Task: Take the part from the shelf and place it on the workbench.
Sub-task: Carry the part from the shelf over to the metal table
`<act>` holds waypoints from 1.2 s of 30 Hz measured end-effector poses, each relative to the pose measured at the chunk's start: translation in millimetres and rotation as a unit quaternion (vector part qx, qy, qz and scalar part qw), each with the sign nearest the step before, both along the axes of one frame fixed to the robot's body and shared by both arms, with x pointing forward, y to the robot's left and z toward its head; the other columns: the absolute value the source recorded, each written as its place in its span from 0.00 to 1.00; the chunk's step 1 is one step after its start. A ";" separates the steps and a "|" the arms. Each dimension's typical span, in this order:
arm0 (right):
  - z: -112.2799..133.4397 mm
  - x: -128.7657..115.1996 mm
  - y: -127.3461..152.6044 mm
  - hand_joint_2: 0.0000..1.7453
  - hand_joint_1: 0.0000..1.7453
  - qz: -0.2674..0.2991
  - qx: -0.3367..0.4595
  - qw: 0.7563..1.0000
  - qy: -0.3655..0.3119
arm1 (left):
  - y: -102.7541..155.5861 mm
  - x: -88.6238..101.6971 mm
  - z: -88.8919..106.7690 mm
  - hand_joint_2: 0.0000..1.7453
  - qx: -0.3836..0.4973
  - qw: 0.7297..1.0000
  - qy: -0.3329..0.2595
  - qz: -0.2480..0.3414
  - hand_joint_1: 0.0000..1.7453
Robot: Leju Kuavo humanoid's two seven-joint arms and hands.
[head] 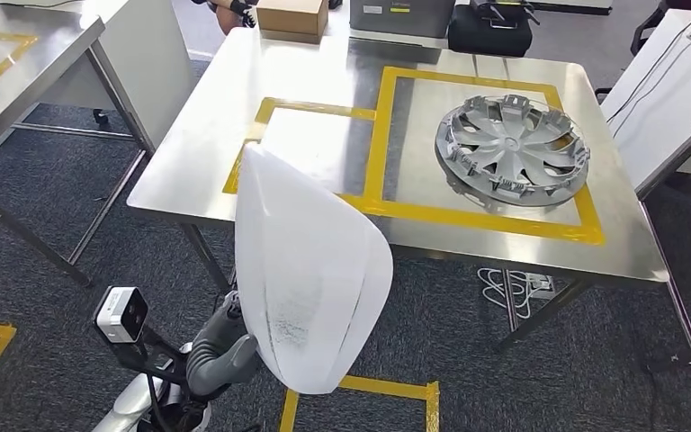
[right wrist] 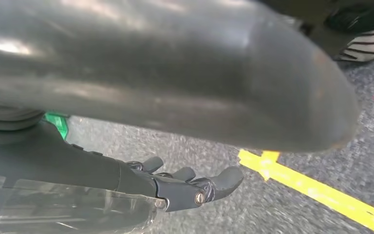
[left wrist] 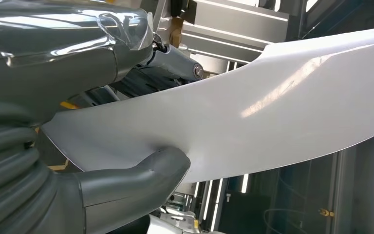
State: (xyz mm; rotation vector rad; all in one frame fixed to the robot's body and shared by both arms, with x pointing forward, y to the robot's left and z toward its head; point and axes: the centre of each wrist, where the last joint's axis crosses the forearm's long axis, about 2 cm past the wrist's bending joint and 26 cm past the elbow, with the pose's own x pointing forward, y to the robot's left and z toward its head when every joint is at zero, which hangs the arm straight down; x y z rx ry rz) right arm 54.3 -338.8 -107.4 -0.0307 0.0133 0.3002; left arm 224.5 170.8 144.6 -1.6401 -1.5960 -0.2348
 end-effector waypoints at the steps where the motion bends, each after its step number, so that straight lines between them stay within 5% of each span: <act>1: 0.0 -0.2 -0.1 0.00 0.00 0.000 0.000 1.000 0.000 | 0.0 -0.1 -0.1 1.00 -0.001 1.000 0.000 0.000 1.00; 36: 0.7 8.4 7.3 0.00 0.00 0.006 -0.003 1.000 -0.009 | 8.3 -3.0 -5.7 1.00 0.003 1.000 0.002 0.020 1.00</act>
